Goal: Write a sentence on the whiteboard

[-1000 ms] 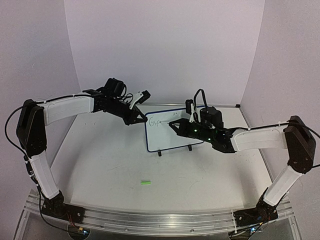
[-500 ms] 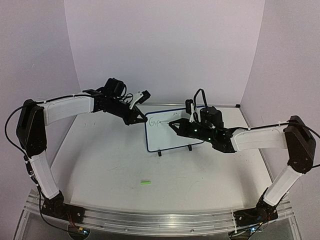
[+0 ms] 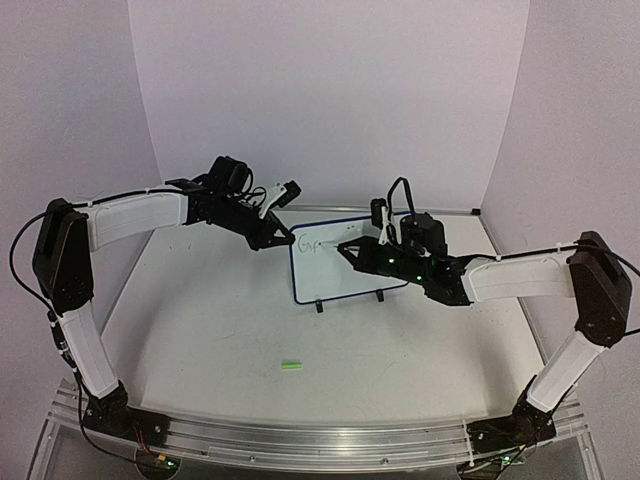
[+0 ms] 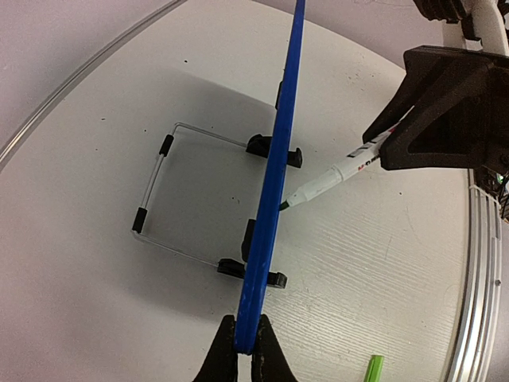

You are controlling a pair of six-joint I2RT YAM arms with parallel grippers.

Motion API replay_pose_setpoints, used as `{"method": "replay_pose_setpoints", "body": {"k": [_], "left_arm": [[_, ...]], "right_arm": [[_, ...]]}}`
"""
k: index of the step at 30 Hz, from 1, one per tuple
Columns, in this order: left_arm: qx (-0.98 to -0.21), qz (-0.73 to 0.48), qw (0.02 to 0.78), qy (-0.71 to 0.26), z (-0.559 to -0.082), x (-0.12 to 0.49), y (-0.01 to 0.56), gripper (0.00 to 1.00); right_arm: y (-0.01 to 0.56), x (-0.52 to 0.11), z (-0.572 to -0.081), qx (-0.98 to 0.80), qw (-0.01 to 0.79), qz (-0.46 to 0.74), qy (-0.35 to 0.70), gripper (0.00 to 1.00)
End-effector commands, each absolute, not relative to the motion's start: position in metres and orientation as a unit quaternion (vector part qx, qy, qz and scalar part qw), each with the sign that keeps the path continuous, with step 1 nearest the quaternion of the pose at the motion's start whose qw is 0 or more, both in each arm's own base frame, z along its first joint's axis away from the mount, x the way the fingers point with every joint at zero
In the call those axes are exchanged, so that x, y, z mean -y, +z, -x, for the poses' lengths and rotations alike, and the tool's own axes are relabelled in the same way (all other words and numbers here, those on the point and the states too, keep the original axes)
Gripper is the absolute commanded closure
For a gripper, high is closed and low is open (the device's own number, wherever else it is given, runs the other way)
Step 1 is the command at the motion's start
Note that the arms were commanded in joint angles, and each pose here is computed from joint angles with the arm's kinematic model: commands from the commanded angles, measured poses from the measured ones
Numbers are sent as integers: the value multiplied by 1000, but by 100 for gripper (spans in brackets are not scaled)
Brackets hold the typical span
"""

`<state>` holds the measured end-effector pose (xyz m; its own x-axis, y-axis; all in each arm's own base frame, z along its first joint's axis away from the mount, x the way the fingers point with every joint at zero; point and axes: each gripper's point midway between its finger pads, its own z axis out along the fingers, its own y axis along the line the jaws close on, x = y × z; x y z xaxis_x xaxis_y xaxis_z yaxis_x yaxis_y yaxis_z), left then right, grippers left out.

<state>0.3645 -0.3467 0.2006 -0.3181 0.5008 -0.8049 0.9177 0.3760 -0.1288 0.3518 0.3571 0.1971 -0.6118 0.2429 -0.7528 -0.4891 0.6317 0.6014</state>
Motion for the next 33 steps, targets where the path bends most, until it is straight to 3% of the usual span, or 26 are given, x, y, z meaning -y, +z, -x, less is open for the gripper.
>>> {"method": "replay_pose_setpoints", "body": {"k": [1, 33], "left_arm": [[-763, -472, 352, -267, -375, 340, 198, 100], [-766, -472, 351, -260, -376, 338, 194, 100]], "right_arm": [[237, -359, -356, -759, 468, 82, 446, 100], [223, -340, -347, -766, 436, 90, 463, 100]]}}
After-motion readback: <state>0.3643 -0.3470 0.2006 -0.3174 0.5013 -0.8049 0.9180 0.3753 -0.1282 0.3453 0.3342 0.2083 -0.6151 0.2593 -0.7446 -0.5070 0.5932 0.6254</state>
